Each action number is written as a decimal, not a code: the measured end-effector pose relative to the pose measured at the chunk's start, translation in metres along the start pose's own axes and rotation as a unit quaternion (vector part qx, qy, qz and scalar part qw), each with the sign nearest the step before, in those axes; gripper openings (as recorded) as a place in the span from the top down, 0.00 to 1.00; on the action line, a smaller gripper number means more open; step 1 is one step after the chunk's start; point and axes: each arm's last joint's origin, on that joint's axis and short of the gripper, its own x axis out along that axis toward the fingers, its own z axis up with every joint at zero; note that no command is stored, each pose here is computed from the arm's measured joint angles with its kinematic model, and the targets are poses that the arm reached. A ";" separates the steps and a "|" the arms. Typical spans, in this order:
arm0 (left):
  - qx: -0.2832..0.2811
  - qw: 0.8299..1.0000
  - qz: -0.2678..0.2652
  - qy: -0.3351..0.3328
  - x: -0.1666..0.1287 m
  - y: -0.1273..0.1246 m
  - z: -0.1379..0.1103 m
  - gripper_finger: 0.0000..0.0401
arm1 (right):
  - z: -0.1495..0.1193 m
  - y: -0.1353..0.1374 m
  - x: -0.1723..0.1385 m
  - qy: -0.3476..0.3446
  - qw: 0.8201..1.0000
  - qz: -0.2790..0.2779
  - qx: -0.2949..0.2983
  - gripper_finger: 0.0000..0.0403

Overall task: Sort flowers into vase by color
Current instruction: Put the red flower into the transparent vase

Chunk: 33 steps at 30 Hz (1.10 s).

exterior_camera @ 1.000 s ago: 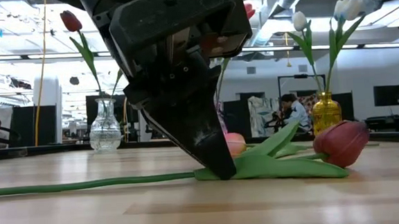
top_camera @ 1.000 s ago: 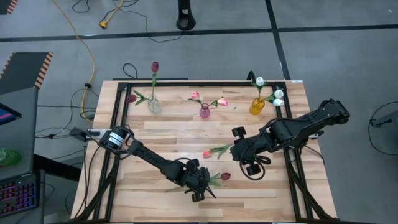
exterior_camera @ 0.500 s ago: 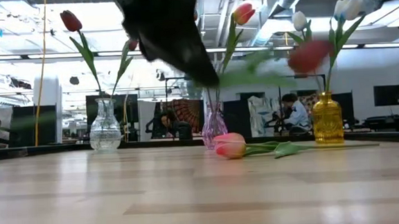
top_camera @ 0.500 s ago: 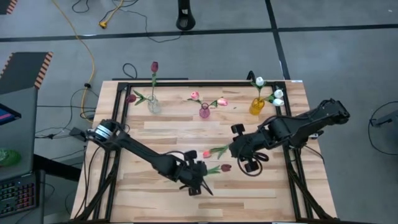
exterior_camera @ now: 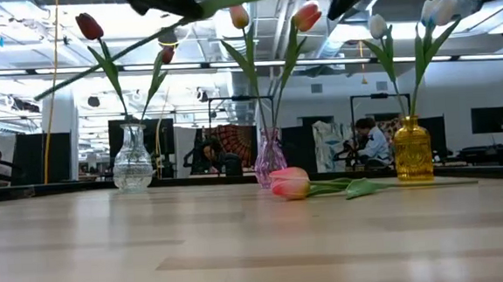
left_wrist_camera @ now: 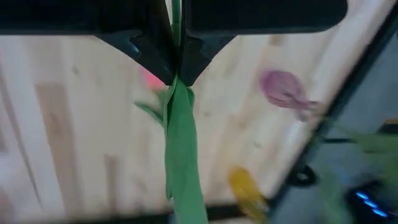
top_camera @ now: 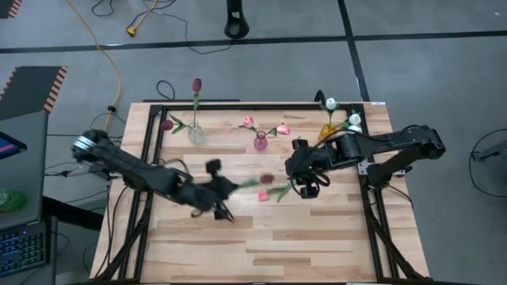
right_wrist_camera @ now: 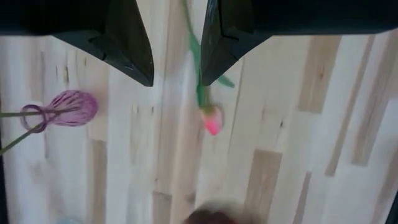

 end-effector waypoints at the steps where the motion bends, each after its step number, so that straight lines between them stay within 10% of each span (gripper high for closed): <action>1: -0.011 1.000 0.007 -0.020 -0.005 0.009 -0.005 1.00 | 0.001 -0.002 0.000 -0.006 1.000 -0.002 0.004 0.61; 15: -0.017 0.939 0.211 -0.272 -0.034 0.083 -0.055 1.00 | 0.015 -0.031 0.003 -0.083 0.995 -0.038 0.029 0.61; 33: 0.141 0.894 0.310 -0.291 -0.016 0.132 -0.076 1.00 | 0.016 -0.052 0.004 -0.096 0.992 -0.064 0.056 0.61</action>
